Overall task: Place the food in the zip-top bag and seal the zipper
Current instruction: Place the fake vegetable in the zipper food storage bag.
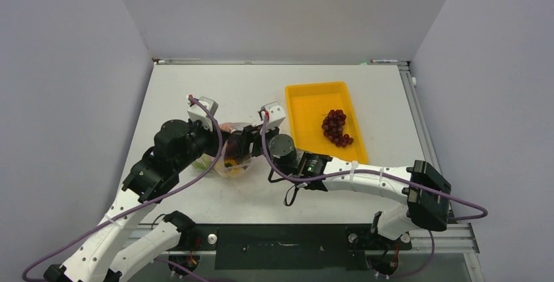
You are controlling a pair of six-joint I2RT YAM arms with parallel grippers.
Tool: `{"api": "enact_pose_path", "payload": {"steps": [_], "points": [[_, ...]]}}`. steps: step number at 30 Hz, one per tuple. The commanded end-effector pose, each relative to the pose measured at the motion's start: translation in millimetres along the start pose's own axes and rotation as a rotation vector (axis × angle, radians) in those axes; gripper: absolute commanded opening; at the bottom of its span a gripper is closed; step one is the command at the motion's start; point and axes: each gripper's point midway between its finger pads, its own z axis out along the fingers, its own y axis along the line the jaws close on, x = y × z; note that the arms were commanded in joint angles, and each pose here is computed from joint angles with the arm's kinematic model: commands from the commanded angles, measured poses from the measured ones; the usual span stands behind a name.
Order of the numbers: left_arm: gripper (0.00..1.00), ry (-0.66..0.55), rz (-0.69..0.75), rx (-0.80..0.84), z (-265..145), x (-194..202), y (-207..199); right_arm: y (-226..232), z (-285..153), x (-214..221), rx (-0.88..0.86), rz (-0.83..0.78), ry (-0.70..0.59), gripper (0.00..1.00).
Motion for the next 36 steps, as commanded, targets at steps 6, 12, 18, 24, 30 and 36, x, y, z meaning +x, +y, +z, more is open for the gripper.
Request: {"api": "enact_pose_path", "payload": {"steps": [6, 12, 18, 24, 30, 36], "points": [[0.0, -0.07, 0.002, 0.027, -3.4, -21.6, -6.9, 23.0, -11.0, -4.6, -0.125, 0.092, 0.145, 0.53], [0.0, -0.067, 0.002, 0.027, -2.5, -21.1, -7.0, 18.0, -17.3, 0.3, -0.113, 0.08, 0.172, 0.53], [0.0, -0.063, 0.002, 0.026, -2.1, -20.4, -6.7, 7.1, -16.4, 6.5, -0.066, 0.069, 0.175, 0.57], [0.0, -0.058, 0.003, 0.023, -1.0, -19.5, -6.1, 8.7, -7.7, 18.5, -0.065, 0.072, 0.206, 0.59], [0.0, -0.057, 0.006, 0.024, -1.1, -19.5, -6.2, 6.3, -1.8, 26.9, -0.061, 0.094, 0.226, 0.59], [0.0, -0.053, 0.006, 0.024, -0.6, -18.2, -6.1, 10.0, 3.3, 37.0, -0.079, 0.111, 0.253, 0.59]]}}
